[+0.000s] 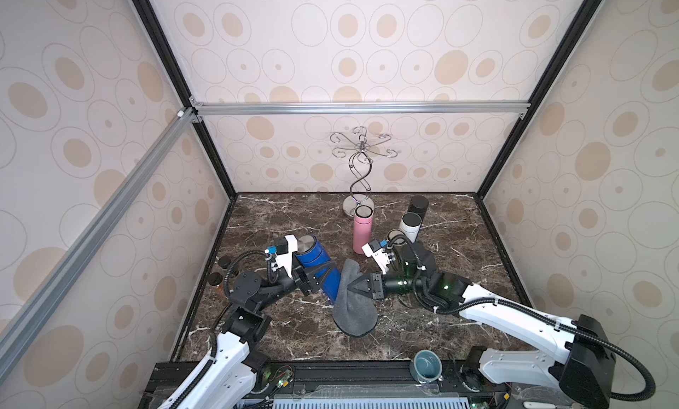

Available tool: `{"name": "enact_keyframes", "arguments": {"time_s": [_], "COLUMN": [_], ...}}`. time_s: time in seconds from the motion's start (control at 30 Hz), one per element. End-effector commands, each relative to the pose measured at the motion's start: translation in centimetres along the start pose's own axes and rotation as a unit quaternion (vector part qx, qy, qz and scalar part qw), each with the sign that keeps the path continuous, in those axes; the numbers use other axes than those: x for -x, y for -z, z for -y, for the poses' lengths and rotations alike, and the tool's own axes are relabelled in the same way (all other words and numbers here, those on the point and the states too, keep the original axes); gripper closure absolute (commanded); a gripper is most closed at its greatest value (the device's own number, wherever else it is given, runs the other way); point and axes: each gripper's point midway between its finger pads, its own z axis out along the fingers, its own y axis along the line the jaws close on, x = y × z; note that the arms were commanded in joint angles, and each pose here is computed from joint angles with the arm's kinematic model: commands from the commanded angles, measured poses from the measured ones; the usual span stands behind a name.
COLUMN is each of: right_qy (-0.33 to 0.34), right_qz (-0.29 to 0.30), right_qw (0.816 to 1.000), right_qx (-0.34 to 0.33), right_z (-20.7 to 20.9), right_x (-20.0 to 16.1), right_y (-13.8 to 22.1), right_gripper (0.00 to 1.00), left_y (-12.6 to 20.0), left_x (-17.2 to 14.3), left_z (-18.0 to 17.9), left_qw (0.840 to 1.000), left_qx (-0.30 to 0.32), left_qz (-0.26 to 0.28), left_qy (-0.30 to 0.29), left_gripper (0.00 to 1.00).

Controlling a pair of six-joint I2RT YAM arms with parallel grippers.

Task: Wipe the surface of the thermos
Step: Wipe the dirt from the surface of the thermos.

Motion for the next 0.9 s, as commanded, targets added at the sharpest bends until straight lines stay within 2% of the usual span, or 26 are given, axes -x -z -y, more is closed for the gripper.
{"name": "enact_keyframes", "arguments": {"time_s": [0.0,0.1,0.23,0.37,0.5,0.7,0.87], "right_qy": [0.015,0.030,0.046,0.039,0.007,-0.029,-0.031], "right_qz": [0.045,0.093,0.109,0.087,0.053,0.019,-0.009], "right_qw": [0.999,0.994,0.988,0.983,0.982,0.989,0.998], "right_qx": [-0.006,0.048,0.104,0.154,0.182,0.145,0.044], "right_z": [-0.9,-3.8,-6.6,-8.1,-7.4,-4.3,-0.7], "right_x": [2.1,5.3,8.0,9.3,9.1,6.0,2.1], "right_y": [2.1,3.9,4.6,3.1,1.0,-0.6,-0.3], "right_gripper": [1.00,1.00,1.00,1.00,1.00,1.00,1.00], "left_y": [0.8,1.2,1.3,1.2,1.0,0.6,0.2], "left_x": [3.6,3.3,3.0,2.9,3.1,3.5,3.7], "left_z": [4.4,5.4,6.4,6.5,5.9,4.9,3.3], "left_qw": [0.993,0.990,0.985,0.983,0.983,0.985,0.989], "left_qx": [-0.087,-0.118,-0.151,-0.164,-0.156,-0.134,-0.088], "left_qz": [0.061,0.063,0.061,0.066,0.079,0.099,0.103], "left_qy": [-0.048,-0.050,-0.050,-0.044,-0.048,-0.054,-0.065], "left_gripper": [1.00,1.00,1.00,1.00,1.00,1.00,1.00]}}
